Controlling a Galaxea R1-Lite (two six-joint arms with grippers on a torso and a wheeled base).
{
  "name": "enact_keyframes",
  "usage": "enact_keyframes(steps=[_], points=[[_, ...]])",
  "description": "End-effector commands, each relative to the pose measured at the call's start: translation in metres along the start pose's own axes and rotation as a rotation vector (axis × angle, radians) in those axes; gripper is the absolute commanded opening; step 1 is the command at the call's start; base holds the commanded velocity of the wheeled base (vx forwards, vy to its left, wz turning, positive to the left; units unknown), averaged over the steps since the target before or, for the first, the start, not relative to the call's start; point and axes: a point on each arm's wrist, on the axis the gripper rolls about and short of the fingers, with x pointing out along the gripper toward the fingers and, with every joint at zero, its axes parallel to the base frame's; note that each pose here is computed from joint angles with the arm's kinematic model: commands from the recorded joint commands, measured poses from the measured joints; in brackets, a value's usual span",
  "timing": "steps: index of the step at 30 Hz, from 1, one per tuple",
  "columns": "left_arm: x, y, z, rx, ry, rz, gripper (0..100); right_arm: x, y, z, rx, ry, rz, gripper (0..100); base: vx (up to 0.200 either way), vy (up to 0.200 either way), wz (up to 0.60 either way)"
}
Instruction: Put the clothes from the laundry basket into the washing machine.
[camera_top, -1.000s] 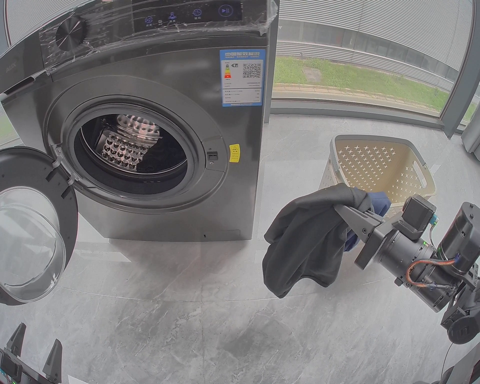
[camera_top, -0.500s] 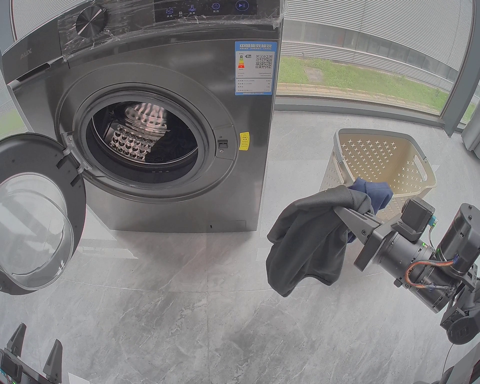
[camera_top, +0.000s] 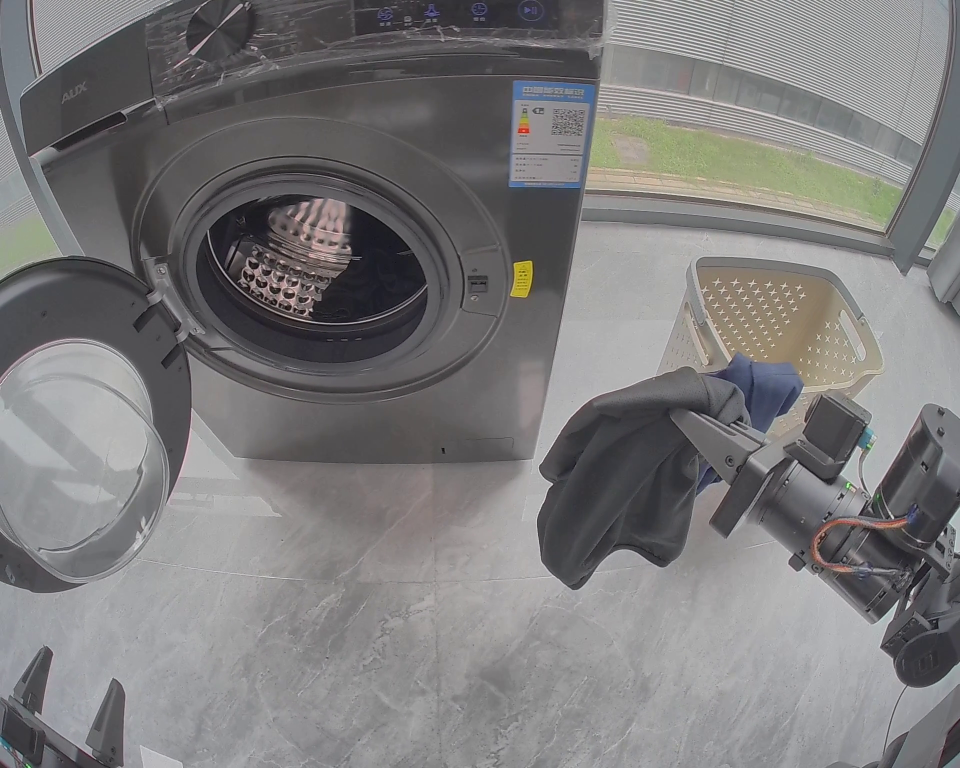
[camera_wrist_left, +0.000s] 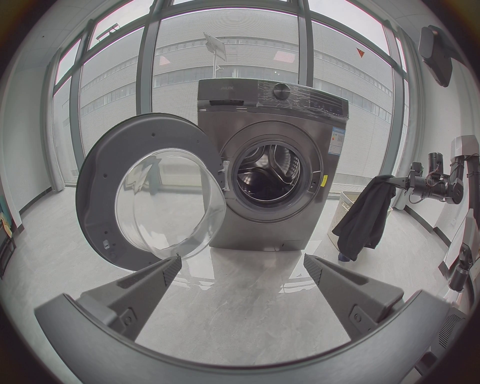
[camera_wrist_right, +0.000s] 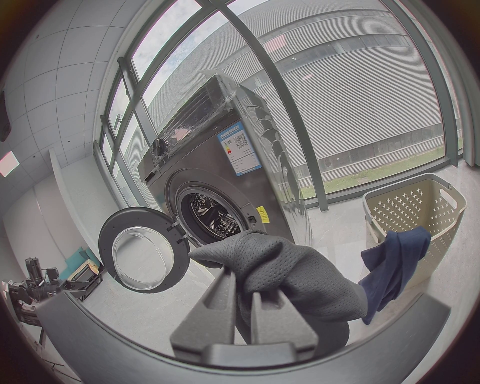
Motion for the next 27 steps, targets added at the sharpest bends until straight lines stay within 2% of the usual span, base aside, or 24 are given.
enact_keyframes(steps=[1, 19, 27], points=[[0.0000, 0.0003, -0.0048, 0.000, 0.000, 0.001, 100, 0.0000, -0.0001, 0.0002, -0.001, -0.001, 0.000, 0, 0.000, 0.200, 0.00], [0.0000, 0.0003, -0.0048, 0.001, 0.000, 0.001, 100, 0.0001, -0.0006, -0.0005, -0.001, 0.002, -0.003, 0, 0.000, 0.200, 0.00], [0.0000, 0.0003, -0.0048, 0.001, 0.000, 0.001, 100, -0.0006, -0.0008, -0.0014, 0.000, 0.006, -0.005, 0, 0.000, 0.000, 0.00]])
